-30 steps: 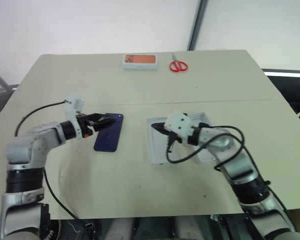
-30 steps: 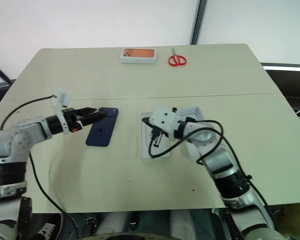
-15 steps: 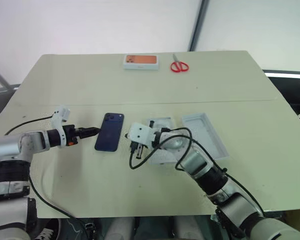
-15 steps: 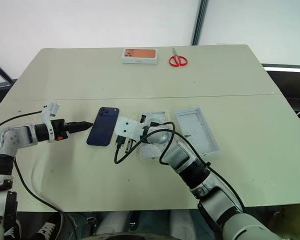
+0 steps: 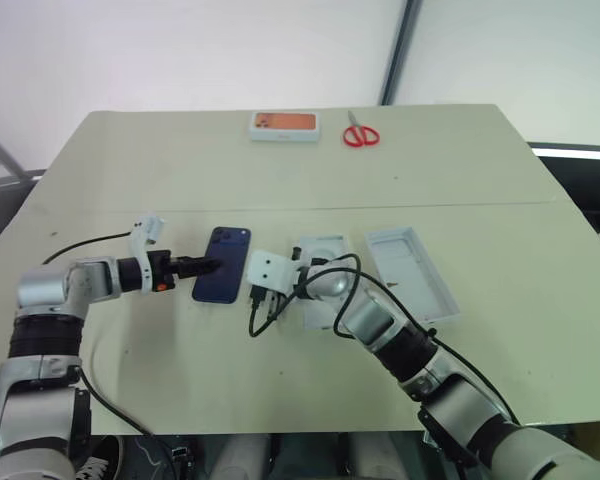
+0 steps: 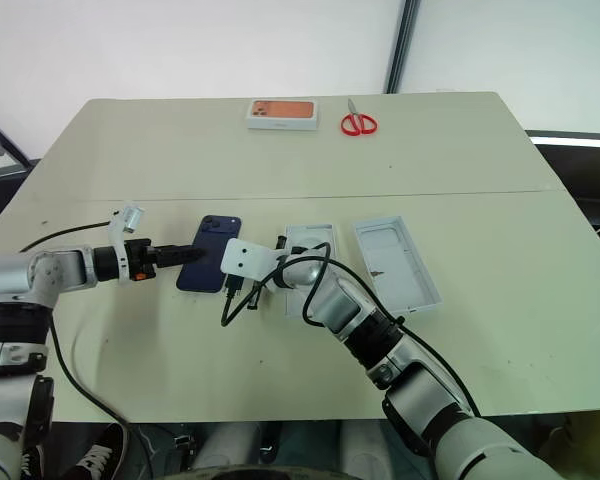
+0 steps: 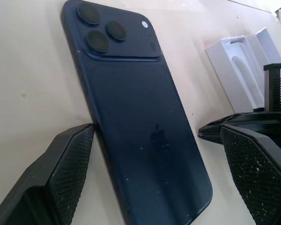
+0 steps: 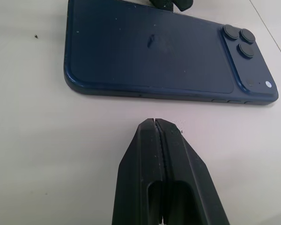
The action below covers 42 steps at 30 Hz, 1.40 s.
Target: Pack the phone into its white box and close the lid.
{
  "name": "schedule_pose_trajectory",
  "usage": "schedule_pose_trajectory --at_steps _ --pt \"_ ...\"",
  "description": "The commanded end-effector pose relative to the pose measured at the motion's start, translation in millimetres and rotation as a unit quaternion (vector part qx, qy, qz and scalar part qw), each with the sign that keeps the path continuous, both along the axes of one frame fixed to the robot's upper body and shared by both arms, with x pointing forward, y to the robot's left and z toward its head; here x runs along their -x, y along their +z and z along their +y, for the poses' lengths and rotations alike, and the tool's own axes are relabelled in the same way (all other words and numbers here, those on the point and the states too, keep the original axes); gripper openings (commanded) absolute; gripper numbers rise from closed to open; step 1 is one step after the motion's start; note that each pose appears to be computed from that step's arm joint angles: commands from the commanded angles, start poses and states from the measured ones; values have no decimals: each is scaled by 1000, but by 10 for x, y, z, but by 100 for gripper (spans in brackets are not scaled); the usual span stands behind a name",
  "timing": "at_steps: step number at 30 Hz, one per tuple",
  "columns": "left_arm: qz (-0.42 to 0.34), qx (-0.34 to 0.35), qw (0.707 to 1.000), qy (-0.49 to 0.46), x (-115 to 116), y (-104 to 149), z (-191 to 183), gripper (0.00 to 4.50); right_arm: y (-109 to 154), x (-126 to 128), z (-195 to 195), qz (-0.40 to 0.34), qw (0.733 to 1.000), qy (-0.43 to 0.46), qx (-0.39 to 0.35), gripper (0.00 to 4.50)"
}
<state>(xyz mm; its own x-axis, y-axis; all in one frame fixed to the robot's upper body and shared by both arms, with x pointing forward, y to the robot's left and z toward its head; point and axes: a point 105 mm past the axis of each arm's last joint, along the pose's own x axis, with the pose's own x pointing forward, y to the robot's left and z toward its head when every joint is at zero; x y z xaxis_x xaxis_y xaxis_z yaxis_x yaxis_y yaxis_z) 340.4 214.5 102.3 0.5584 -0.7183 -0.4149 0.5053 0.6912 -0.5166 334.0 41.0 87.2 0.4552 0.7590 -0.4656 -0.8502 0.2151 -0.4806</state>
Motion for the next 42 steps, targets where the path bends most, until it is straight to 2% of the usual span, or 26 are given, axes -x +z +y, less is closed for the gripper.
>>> schedule_pose_trajectory --at_steps 1,9,13,22,25,30,40,42 --pt "82 -4 996 -31 165 -391 -229 447 96 -20 20 -21 1000 7 1 0" --pt "95 20 993 -66 253 -409 -528 447 80 -4 21 -16 1000 6 -2 0" --pt "108 53 991 -66 253 -359 -632 447 77 -10 0 -15 1000 3 0 0" --pt "94 53 993 -40 174 -303 -543 447 34 -7 -33 -19 1000 3 7 0" --pt "98 59 993 -28 173 -311 -492 368 38 -19 -46 -21 1000 -1 6 0" --pt "101 54 993 -23 200 -357 -458 119 20 -20 -85 -22 1000 -2 10 0" --pt "109 78 991 -7 241 -367 -483 119 33 -55 -144 -26 1000 -11 10 0" --pt "106 87 990 2 220 -354 -473 65 33 -56 -140 -27 1000 -11 10 0"
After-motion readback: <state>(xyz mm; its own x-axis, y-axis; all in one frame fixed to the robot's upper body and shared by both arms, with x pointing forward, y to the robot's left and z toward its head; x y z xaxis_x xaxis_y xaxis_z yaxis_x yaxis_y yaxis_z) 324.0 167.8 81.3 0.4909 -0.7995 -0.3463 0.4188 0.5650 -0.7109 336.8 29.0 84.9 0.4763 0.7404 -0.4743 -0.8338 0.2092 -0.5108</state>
